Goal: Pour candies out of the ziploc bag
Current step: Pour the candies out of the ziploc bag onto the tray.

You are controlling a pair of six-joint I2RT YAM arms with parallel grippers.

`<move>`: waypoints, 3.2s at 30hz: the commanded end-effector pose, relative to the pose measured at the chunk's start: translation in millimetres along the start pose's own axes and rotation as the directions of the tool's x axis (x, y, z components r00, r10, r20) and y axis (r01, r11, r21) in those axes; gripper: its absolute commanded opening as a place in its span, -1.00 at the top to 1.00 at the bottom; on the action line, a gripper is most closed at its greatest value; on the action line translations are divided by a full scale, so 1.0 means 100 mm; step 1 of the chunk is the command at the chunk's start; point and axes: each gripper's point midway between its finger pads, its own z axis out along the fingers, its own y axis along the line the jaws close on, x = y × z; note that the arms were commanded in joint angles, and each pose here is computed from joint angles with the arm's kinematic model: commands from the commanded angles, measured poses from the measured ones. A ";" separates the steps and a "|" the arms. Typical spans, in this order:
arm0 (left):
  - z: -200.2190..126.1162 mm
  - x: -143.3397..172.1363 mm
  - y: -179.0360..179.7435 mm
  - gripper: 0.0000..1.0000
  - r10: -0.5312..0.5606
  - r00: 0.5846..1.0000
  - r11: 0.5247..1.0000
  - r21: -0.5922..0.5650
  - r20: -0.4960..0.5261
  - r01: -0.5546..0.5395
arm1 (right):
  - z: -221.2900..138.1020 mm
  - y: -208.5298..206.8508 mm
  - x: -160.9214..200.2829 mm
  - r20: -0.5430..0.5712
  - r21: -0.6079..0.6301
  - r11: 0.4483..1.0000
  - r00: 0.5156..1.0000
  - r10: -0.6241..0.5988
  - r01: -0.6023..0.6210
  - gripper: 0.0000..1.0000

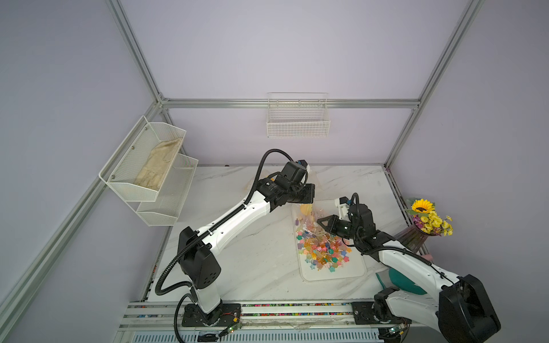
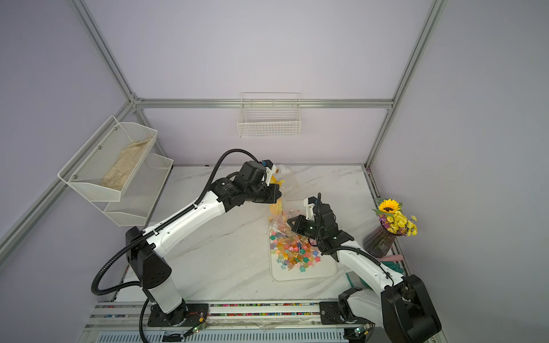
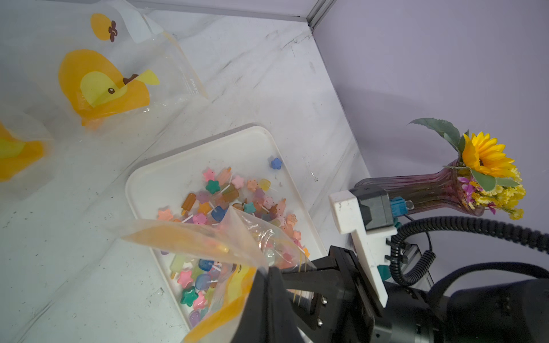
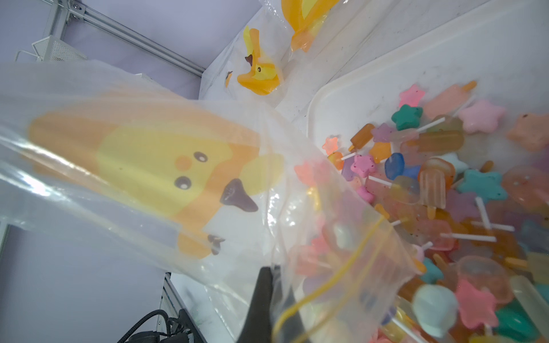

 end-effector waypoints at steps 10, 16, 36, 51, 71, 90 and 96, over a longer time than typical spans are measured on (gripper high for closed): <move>-0.49 -0.60 -0.32 1.00 0.080 0.980 0.994 0.053 0.184 -0.091 | 0.05 -0.06 -0.03 -0.010 0.034 0.999 1.000 -0.008 0.008 1.00; -0.52 -0.66 -0.33 1.00 0.108 0.976 0.992 0.050 0.188 -0.119 | 0.10 -0.09 -0.04 -0.019 0.042 0.999 1.000 -0.012 0.012 0.97; -0.65 -0.78 -0.39 1.00 0.140 0.969 0.985 0.068 0.203 -0.156 | 0.24 -0.05 -0.12 -0.036 0.033 0.999 0.999 -0.019 0.020 0.78; -0.50 -0.67 -0.41 1.00 0.120 0.980 0.984 0.110 0.156 -0.138 | 0.13 0.09 -0.26 0.007 0.016 1.000 1.000 -0.025 0.025 0.53; -0.40 -0.48 -0.20 1.00 0.249 0.959 0.966 0.036 0.134 -0.256 | -0.64 0.00 -0.64 0.178 0.127 0.991 0.984 0.006 -0.029 -0.27; -0.38 -0.25 -0.44 1.00 0.566 0.819 0.805 0.150 0.094 -0.574 | -1.02 0.16 -1.16 0.376 0.173 0.984 0.926 -0.020 -0.049 -0.80; -0.46 -0.17 -0.33 1.00 0.763 0.640 0.640 0.036 0.093 -0.767 | -1.14 0.47 -1.43 0.433 0.131 0.991 0.900 -0.055 -0.002 -0.83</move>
